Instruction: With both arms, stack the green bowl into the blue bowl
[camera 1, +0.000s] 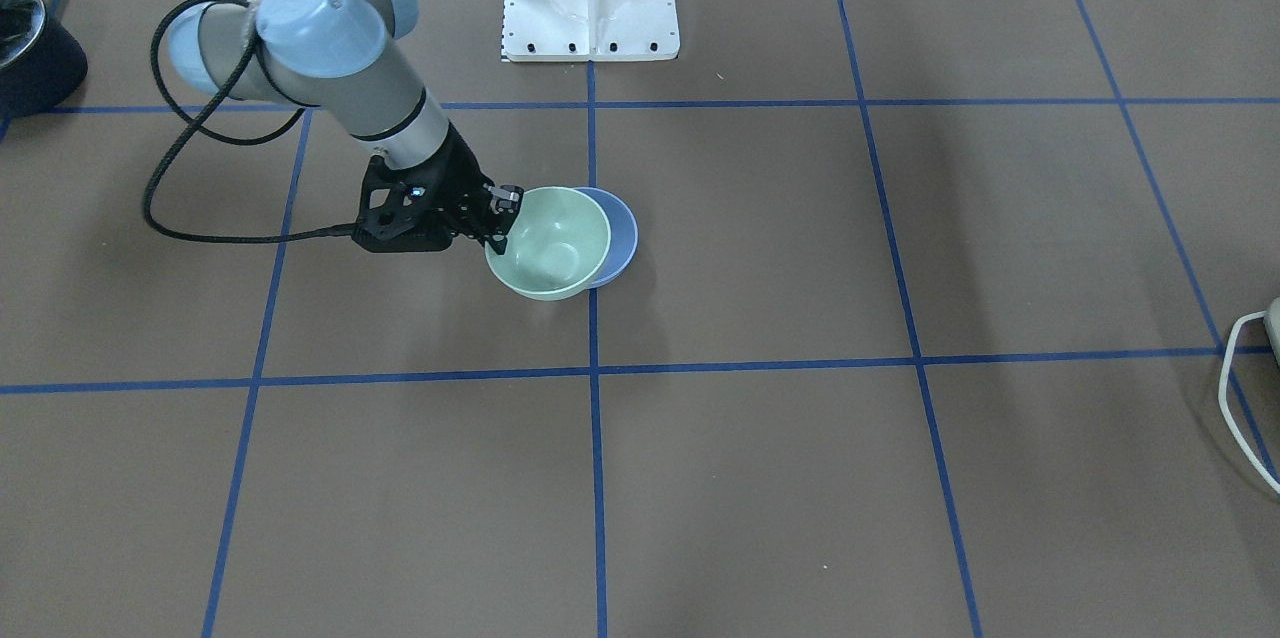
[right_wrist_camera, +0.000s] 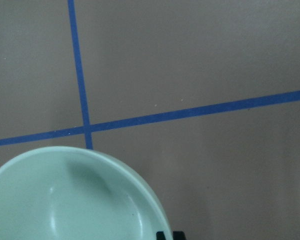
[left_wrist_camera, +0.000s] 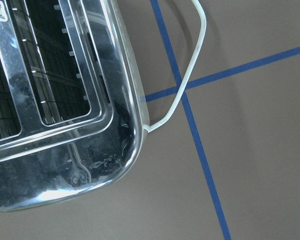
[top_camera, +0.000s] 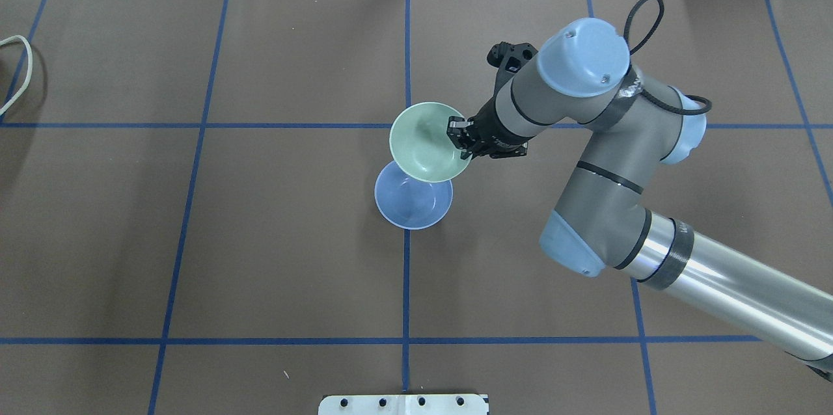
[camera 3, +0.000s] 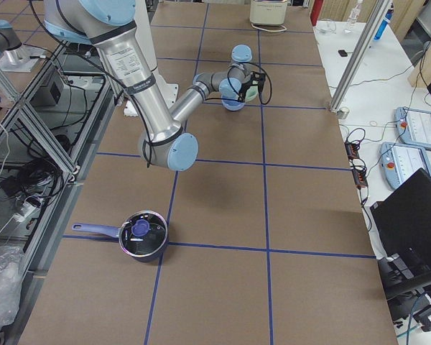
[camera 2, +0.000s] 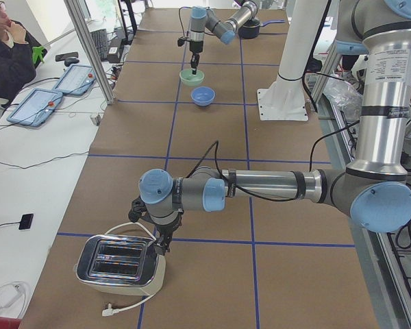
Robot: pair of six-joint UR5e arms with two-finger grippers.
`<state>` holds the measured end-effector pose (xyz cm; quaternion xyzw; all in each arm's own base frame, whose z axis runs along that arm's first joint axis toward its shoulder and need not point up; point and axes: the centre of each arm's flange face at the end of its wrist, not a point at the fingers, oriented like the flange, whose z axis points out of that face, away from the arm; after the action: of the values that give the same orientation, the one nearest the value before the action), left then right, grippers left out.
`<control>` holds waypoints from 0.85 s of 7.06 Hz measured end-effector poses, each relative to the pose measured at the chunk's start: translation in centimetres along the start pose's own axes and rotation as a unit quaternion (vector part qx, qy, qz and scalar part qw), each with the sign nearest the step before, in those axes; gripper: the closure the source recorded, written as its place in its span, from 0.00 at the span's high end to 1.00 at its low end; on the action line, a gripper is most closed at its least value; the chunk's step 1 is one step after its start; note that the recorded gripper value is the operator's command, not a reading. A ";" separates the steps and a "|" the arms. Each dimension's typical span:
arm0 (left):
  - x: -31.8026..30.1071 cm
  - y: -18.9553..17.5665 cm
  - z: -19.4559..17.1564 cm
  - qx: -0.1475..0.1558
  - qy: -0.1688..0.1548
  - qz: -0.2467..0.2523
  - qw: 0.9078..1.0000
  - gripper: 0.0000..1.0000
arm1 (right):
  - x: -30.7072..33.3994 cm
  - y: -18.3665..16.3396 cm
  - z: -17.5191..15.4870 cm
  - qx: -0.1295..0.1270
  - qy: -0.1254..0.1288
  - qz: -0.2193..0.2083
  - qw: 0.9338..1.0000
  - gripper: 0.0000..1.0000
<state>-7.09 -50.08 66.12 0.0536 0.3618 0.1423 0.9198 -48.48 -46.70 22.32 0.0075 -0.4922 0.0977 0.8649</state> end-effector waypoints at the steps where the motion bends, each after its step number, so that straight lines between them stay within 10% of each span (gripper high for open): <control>1: 0.0 0.1 0.1 -0.001 0.000 -0.001 1.000 0.98 | -1.3 1.7 1.0 0.001 0.011 -0.002 1.000 0.00; 4: -0.1 0.3 0.3 -0.002 0.001 -0.002 1.000 0.98 | -1.8 3.7 2.7 0.002 0.024 -0.008 1.000 0.05; 6: -0.1 0.4 0.3 -0.002 0.001 -0.002 1.000 0.98 | -1.5 3.9 3.3 0.000 0.030 -0.008 1.000 0.30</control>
<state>-7.05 -49.77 66.45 0.0505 0.3627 0.1411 0.9198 -52.66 -43.43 22.42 0.0083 -0.4662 0.0910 0.8800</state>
